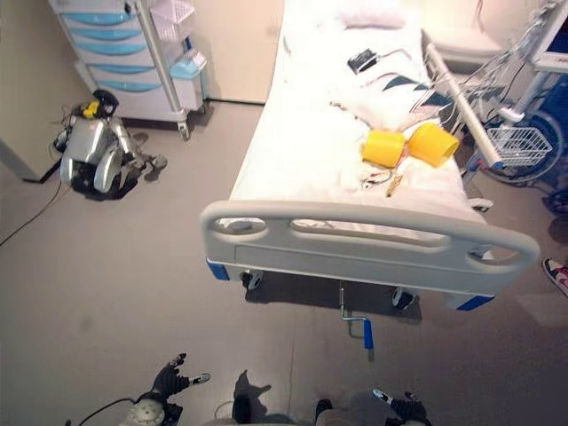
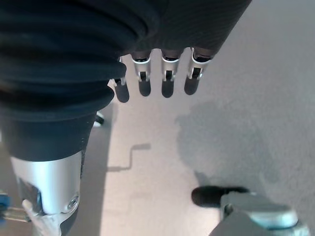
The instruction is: Raise the hospital bed
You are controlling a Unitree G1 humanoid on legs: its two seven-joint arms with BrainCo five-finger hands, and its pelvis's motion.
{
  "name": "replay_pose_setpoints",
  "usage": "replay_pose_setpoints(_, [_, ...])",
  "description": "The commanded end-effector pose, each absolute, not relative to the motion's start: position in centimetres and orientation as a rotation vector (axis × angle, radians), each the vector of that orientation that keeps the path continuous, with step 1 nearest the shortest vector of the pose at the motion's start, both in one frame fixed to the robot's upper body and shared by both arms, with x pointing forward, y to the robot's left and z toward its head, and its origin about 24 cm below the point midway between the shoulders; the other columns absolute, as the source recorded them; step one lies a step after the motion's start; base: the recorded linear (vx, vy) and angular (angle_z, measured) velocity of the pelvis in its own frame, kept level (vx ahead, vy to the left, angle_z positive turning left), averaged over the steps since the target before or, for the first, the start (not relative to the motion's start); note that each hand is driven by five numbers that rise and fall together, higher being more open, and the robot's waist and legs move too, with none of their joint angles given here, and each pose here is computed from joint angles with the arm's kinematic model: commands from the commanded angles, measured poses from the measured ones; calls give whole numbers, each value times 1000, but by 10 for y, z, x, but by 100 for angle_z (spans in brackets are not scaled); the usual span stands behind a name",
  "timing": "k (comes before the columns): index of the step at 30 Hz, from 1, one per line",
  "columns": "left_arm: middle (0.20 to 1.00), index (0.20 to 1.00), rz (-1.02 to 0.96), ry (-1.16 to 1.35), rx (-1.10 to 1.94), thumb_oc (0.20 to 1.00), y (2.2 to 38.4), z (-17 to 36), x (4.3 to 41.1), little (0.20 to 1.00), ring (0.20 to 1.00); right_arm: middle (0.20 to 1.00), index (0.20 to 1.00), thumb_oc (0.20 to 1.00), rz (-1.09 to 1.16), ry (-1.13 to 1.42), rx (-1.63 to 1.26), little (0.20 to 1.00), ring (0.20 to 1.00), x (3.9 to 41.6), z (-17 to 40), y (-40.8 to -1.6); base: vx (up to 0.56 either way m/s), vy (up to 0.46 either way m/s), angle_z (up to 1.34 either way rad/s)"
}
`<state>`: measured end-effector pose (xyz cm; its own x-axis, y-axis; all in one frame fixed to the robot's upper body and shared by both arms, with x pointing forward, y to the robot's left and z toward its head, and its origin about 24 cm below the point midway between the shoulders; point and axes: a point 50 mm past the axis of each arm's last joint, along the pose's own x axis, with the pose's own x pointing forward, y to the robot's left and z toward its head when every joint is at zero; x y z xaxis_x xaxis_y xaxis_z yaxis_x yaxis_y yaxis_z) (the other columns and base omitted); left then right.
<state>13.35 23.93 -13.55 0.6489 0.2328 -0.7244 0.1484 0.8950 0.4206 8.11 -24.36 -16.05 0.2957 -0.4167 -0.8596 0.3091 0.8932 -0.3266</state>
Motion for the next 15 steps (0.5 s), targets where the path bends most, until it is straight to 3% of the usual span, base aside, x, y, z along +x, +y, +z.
replay_pose_setpoints(1, [1000,1000,67,809,466,1000,235,-129,155,1000,1000,1000,1000,1000,-536,1116,-61,1000,1000,96,-155,-252,25,31,-9])
replay_pose_setpoints(15, [1000,1000,39,898,446,1000,217,-145,132,1000,1000,1000,1000,1000,-546,1034,40,1000,1000,94,-156,-238,9,9,-3])
